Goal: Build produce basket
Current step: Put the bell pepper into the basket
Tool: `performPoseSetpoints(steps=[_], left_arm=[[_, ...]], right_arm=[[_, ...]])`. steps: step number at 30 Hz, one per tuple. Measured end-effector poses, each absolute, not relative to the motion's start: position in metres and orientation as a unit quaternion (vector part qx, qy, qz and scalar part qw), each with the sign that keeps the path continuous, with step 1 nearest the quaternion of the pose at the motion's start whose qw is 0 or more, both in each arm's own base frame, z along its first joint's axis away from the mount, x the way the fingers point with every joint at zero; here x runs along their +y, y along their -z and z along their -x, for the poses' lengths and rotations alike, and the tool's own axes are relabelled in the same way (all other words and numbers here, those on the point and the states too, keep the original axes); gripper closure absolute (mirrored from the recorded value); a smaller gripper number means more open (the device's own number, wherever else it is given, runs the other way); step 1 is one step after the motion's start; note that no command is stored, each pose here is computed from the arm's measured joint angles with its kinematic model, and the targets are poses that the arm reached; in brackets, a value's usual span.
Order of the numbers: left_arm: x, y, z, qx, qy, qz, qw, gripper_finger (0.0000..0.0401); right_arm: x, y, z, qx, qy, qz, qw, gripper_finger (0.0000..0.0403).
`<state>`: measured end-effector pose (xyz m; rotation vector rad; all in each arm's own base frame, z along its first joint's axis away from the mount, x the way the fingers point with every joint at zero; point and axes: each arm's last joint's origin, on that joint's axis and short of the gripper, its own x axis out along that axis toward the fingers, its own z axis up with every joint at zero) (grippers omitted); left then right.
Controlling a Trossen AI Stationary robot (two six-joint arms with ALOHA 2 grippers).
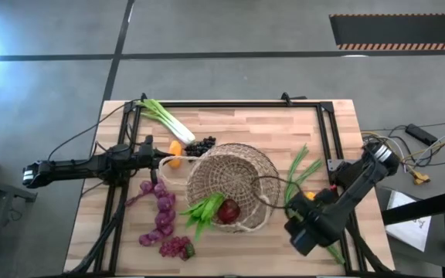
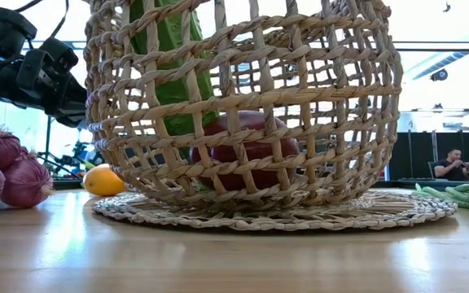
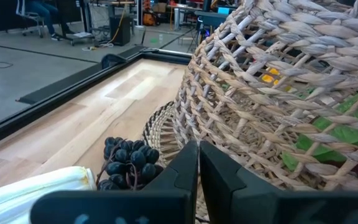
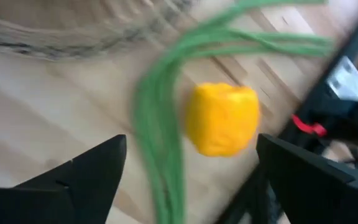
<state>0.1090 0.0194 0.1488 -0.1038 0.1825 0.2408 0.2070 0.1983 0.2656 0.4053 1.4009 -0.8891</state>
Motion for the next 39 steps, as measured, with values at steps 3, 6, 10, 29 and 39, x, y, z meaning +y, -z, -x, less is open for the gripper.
performPoseSetpoints(steps=[3, 6, 10, 29, 39], left_arm=[[0.019, -0.149, -0.109, 0.091, -0.12, 0.052, 0.987, 0.0401], [0.019, -0.149, -0.109, 0.091, -0.12, 0.052, 0.987, 0.0401], [0.019, -0.149, -0.109, 0.091, -0.12, 0.052, 0.987, 0.0401], [0.019, -0.149, -0.109, 0.091, -0.12, 0.052, 0.987, 0.0401], [0.019, -0.149, -0.109, 0.091, -0.12, 0.052, 0.987, 0.0401]], right_arm=[[0.185, -0.257, -0.192, 0.62, 0.414, -0.192, 0.638, 0.0039], [0.175, -0.249, -0.183, 0.613, 0.42, -0.21, 0.635, 0.0037], [0.166, -0.234, -0.176, 0.616, 0.422, -0.216, 0.63, 0.0037], [0.143, -0.174, -0.153, 0.618, 0.431, -0.22, 0.62, 0.0037], [0.14, -0.162, -0.15, 0.619, 0.428, -0.21, 0.624, 0.01]])
